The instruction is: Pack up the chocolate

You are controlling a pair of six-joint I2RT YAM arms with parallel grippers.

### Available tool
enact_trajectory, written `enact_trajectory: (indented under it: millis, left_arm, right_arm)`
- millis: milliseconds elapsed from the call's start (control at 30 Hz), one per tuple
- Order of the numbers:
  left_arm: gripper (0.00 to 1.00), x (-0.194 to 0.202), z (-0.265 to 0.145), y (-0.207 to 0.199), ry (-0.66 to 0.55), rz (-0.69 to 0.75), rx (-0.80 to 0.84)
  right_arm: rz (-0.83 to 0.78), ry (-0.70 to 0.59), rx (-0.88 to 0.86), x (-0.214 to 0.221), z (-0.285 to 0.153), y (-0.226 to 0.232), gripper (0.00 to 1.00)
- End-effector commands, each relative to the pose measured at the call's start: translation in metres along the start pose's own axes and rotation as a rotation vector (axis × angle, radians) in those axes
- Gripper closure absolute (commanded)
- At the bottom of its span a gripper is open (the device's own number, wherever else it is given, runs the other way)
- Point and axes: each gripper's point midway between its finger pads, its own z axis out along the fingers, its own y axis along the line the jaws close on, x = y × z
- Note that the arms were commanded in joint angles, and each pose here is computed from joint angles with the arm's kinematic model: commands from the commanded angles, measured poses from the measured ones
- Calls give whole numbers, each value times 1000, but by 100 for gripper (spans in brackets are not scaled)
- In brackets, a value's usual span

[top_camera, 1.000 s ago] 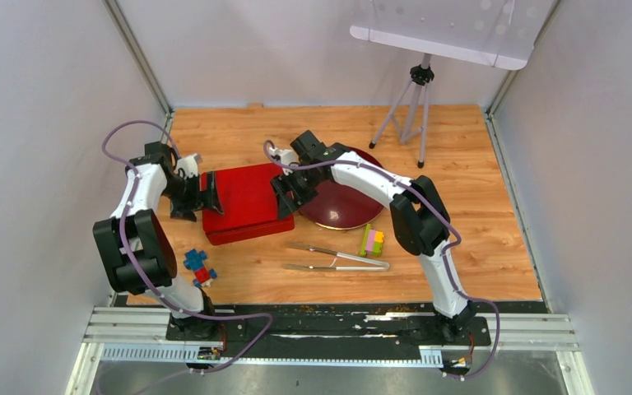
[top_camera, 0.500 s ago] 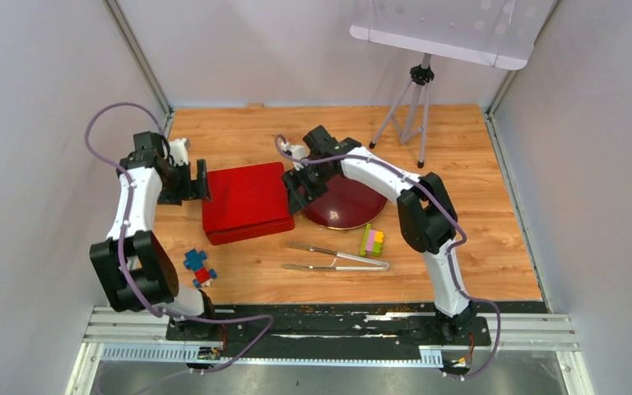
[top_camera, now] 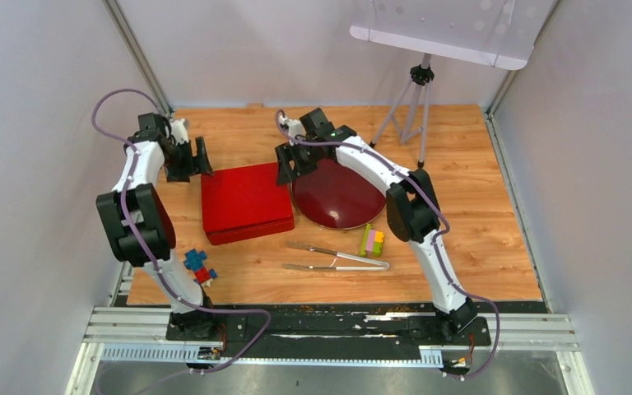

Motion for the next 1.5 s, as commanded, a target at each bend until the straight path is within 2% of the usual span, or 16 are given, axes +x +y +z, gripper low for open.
enact_trajectory:
  millis: [0, 167, 267, 533, 800, 1000, 1167, 1300, 1467]
  left_arm:
    - [14, -8, 4, -23, 0, 49, 163]
    - [16, 24, 17, -17, 90, 27, 154]
    - [20, 43, 22, -15, 129, -6, 154]
    - [29, 68, 16, -10, 185, -57, 166]
    - [31, 64, 18, 5, 184, -47, 119]
    - [29, 50, 22, 33, 163, -44, -3]
    - [28, 41, 0, -1, 147, -38, 169]
    - [28, 55, -11, -9, 176, -50, 186]
    - [28, 77, -2, 0, 229, -56, 150]
  right_arm:
    - [28, 6, -1, 4, 15, 1, 33]
    - [20, 62, -1, 27, 20, 4, 36]
    - [20, 97, -11, 41, 20, 8, 39]
    - [16, 156, -72, 67, 12, 32, 47]
    - [4, 173, -109, 72, 18, 46, 47]
    - [-2, 239, -67, 102, 28, 44, 48]
    - [-19, 196, -71, 83, 9, 58, 51]
    - [-26, 171, -69, 76, -1, 65, 49]
    - [-6, 211, -45, 90, 15, 54, 49]
